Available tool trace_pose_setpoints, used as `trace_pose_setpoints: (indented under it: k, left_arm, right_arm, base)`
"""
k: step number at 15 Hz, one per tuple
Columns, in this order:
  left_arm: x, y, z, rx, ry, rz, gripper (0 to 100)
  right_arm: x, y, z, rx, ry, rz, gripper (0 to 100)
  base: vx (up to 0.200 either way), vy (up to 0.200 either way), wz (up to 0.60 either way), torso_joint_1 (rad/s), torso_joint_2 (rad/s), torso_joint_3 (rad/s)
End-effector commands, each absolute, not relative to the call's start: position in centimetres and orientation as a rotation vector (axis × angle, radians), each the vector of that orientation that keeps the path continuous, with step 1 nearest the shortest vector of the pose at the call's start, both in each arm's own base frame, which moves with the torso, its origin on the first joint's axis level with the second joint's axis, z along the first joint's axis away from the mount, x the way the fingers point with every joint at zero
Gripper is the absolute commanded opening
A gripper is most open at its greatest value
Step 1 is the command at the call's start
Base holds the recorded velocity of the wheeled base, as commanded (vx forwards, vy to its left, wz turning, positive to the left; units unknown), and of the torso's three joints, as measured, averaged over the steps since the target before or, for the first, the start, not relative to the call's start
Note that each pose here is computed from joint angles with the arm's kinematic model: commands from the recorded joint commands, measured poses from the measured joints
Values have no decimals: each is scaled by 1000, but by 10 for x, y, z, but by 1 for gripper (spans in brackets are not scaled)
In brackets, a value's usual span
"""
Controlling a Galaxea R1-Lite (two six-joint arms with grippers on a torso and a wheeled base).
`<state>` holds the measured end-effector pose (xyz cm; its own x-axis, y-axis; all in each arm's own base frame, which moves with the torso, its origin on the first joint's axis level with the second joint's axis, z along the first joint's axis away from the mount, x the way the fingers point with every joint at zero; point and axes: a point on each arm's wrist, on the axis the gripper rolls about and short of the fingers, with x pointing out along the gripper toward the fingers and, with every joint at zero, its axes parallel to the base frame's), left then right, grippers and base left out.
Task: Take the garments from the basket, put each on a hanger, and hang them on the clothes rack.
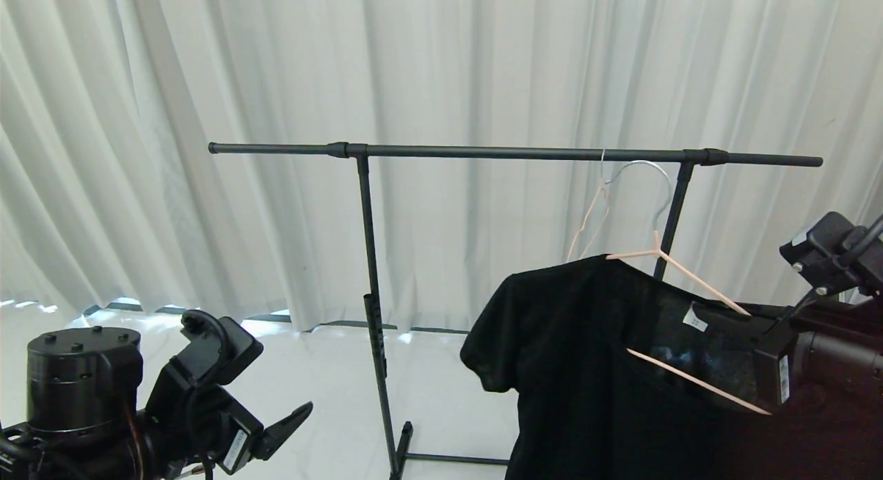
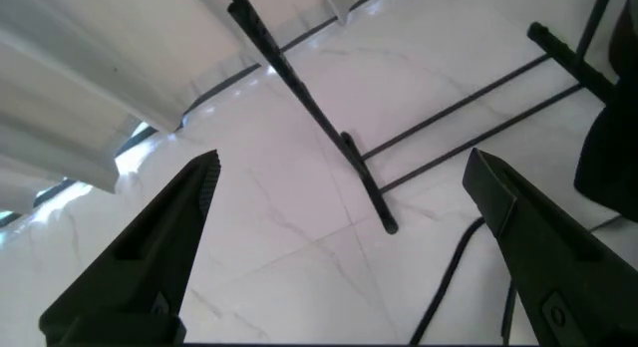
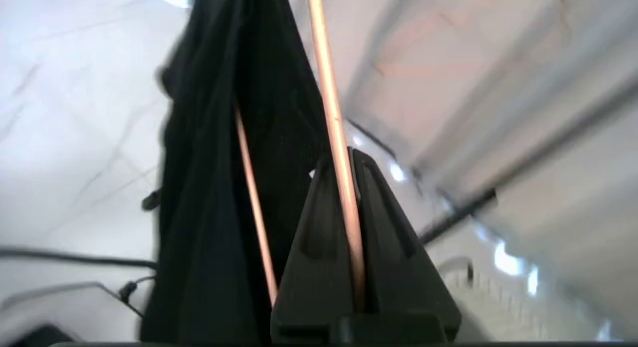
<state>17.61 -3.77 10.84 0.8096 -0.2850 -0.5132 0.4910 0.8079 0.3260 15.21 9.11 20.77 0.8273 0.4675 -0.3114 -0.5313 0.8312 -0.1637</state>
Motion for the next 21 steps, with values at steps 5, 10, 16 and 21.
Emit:
trace_pose_setpoints:
  k: [5, 10, 16, 21]
  left_arm:
    - [193, -38, 136, 430, 375, -277, 100]
    - [194, -38, 138, 424, 371, -245, 100]
    - [196, -39, 141, 424, 360, -243, 100]
    - [192, -49, 146, 430, 328, -292, 100]
  right_arm:
    - [158, 107, 194, -186, 354, 518, 0]
    - [173, 126, 192, -153, 324, 476, 0]
    - [232, 151, 213, -110, 226, 344, 0]
    - [260, 164, 222, -80, 152, 287, 0]
  base:
    - [0, 80, 0, 3, 2, 0]
    - [0, 160, 0, 2, 0, 2]
    - [0, 0, 0, 0, 0, 0]
    - [120, 0, 0, -3, 0, 2]
